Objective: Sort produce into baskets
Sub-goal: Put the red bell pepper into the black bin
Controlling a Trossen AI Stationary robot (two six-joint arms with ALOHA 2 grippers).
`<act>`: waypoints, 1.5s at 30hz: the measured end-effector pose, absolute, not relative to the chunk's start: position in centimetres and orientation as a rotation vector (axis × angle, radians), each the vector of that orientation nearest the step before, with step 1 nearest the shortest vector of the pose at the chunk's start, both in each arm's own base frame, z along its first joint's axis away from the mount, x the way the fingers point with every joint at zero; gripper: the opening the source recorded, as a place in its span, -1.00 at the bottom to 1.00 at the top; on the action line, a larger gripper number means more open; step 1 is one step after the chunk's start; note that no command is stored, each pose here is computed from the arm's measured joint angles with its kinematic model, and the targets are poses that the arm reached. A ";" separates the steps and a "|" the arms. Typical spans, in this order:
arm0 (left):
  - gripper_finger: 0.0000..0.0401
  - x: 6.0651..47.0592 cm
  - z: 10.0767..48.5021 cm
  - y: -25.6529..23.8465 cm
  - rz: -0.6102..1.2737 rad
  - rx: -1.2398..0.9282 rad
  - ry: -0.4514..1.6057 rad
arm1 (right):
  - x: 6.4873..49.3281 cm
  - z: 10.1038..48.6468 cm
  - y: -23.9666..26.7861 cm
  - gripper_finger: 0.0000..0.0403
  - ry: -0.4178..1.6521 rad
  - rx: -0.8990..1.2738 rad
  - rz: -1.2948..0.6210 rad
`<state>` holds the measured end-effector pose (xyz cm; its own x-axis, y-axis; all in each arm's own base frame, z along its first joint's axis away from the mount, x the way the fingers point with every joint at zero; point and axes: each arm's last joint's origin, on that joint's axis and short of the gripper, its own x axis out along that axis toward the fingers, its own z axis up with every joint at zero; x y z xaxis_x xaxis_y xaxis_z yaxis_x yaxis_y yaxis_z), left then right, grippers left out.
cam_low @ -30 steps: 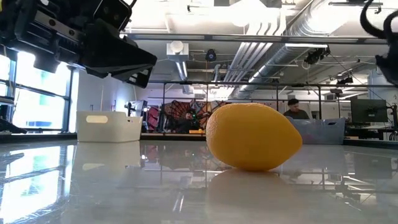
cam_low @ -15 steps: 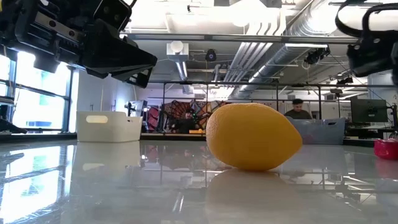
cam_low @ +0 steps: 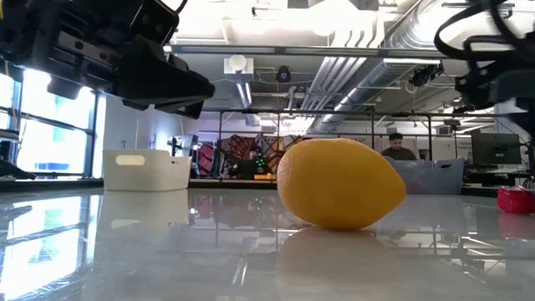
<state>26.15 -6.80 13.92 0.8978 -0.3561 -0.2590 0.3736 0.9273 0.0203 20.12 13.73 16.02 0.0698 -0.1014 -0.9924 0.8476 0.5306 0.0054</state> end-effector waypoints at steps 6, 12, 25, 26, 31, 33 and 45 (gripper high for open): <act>-1.00 26.3 13.9 -6.2 -0.354 0.067 0.257 | 21.0 15.9 12.7 -0.03 1.226 0.822 -0.900; -1.00 26.4 13.8 -5.7 -0.339 0.065 0.272 | 20.6 15.1 11.6 -0.04 1.241 0.818 -0.950; -1.00 26.4 13.7 -5.3 -0.323 0.063 0.280 | 20.0 15.1 11.1 -0.46 1.269 0.700 -0.977; -1.00 26.4 13.7 -5.3 -0.324 0.063 0.280 | 19.9 15.1 11.0 -0.47 1.277 0.686 -0.989; -1.00 26.4 13.7 -5.3 -0.326 0.069 0.280 | 19.4 15.2 10.6 -0.55 1.300 0.597 -1.022; -1.00 26.4 13.7 -5.3 -0.327 0.077 0.278 | 19.4 15.3 10.3 -0.58 1.291 0.584 -1.035; -1.00 26.4 13.7 -5.3 -0.334 0.140 0.267 | 20.9 16.0 8.3 -0.43 1.461 0.348 -0.784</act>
